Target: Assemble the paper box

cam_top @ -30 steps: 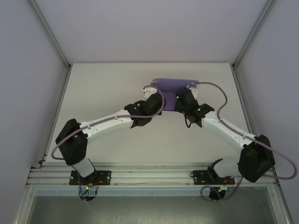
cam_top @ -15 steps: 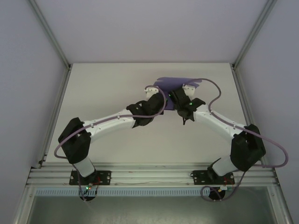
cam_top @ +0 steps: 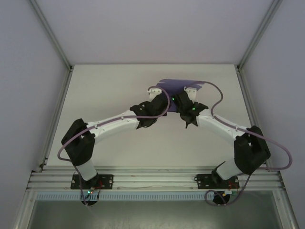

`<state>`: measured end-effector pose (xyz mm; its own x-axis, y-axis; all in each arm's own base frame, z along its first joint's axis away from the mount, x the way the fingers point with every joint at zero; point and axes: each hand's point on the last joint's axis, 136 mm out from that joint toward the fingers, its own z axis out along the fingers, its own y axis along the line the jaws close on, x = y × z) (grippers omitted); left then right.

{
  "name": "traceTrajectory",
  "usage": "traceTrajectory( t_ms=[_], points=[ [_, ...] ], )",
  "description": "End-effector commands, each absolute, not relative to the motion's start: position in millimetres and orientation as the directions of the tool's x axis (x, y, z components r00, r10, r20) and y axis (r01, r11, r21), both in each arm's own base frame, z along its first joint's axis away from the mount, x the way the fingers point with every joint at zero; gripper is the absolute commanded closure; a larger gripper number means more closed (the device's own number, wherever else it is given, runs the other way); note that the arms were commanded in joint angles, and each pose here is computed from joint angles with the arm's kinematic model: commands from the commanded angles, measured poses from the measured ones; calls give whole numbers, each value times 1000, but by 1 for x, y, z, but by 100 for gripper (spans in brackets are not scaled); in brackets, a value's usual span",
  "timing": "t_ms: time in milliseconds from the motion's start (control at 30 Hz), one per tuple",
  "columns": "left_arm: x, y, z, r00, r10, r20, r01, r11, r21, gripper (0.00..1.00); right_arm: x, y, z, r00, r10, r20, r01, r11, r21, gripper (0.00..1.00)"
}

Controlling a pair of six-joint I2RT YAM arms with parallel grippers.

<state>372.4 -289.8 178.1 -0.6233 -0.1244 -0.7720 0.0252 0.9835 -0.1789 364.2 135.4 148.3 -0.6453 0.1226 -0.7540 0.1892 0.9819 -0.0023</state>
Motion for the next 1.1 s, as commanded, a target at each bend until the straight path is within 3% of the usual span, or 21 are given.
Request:
traceTrajectory(
  t_ms=[0, 133, 267, 633, 833, 1067],
  points=[
    [366, -258, 183, -627, -91, -774, -43, 996, -82, 100, 374, 98, 151, -582, 110, -806, 234, 972, -36, 72],
    [365, -257, 182, -624, -96, -775, -44, 995, -87, 100, 369, 131, 159, -582, 86, -808, 30, 996, 85, 46],
    [365, -255, 181, -618, -102, -779, -51, 995, -90, 100, 361, 155, 171, -578, 97, -810, -100, 977, 189, 31],
    [367, -253, 179, -600, -105, -793, -60, 994, -86, 100, 347, 129, 216, -433, 318, -844, 20, 939, 343, 0],
    [366, -258, 169, -629, -106, -770, -39, 994, -105, 100, 328, 99, 216, -391, 392, -833, 141, 920, 366, 0],
    [360, -259, 115, -771, -114, -627, -33, 990, -139, 100, 307, 67, 208, -405, 394, -825, 277, 913, 299, 0]
  ],
)
